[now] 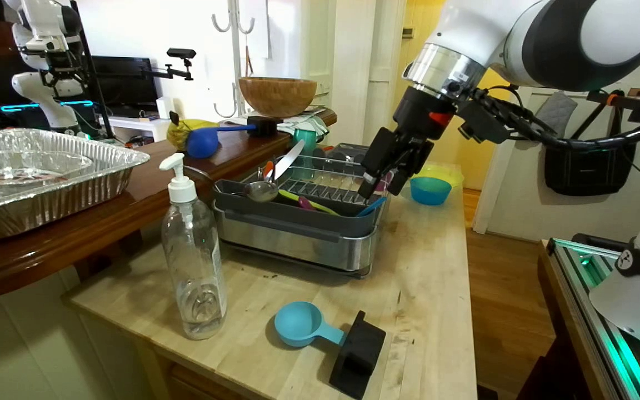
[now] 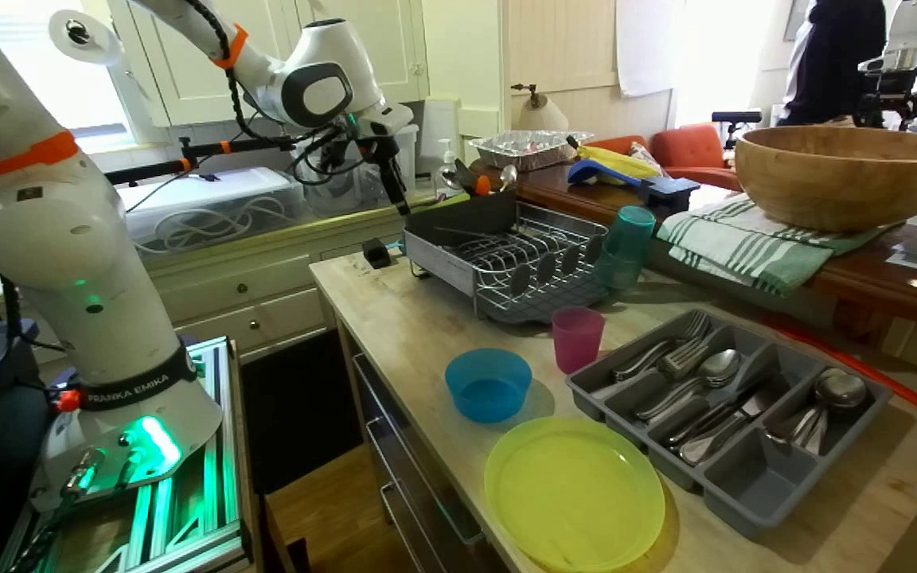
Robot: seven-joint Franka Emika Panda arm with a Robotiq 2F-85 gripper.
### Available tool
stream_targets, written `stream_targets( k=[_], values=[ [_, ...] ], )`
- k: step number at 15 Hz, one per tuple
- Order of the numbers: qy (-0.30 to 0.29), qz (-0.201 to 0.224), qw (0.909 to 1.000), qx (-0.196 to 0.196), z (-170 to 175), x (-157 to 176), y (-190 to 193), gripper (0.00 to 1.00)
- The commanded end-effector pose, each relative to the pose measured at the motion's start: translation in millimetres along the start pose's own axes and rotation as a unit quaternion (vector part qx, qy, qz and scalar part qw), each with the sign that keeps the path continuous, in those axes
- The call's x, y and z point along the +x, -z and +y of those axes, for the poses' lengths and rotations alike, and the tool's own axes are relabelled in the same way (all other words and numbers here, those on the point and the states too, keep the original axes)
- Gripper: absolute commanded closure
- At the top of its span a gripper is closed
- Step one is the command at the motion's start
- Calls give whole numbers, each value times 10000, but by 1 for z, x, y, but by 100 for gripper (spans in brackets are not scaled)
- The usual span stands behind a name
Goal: Take the blue plastic knife from the dish rack and place it on the utensil organizer
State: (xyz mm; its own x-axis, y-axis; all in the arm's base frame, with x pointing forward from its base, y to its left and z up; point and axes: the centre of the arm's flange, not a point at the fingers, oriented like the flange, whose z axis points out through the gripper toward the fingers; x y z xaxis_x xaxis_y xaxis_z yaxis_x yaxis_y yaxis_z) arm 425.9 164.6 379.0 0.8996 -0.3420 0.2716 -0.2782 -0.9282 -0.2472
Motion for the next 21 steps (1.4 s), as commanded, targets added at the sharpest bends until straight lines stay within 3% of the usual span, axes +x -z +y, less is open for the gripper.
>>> stream_targets(
  k=[1, 3, 11, 13, 21],
  values=[
    [-125, -170, 9997, 97, -7, 0, -7, 25],
    [-118, -184, 9997, 73, -8, -2, -8, 34],
    [-91, -130, 9999, 53, -6, -1, -9, 98],
    [-84, -121, 9999, 63, -7, 0, -8, 93],
    [72, -60, 9999, 134, -5, 6, 3, 93]
  ],
)
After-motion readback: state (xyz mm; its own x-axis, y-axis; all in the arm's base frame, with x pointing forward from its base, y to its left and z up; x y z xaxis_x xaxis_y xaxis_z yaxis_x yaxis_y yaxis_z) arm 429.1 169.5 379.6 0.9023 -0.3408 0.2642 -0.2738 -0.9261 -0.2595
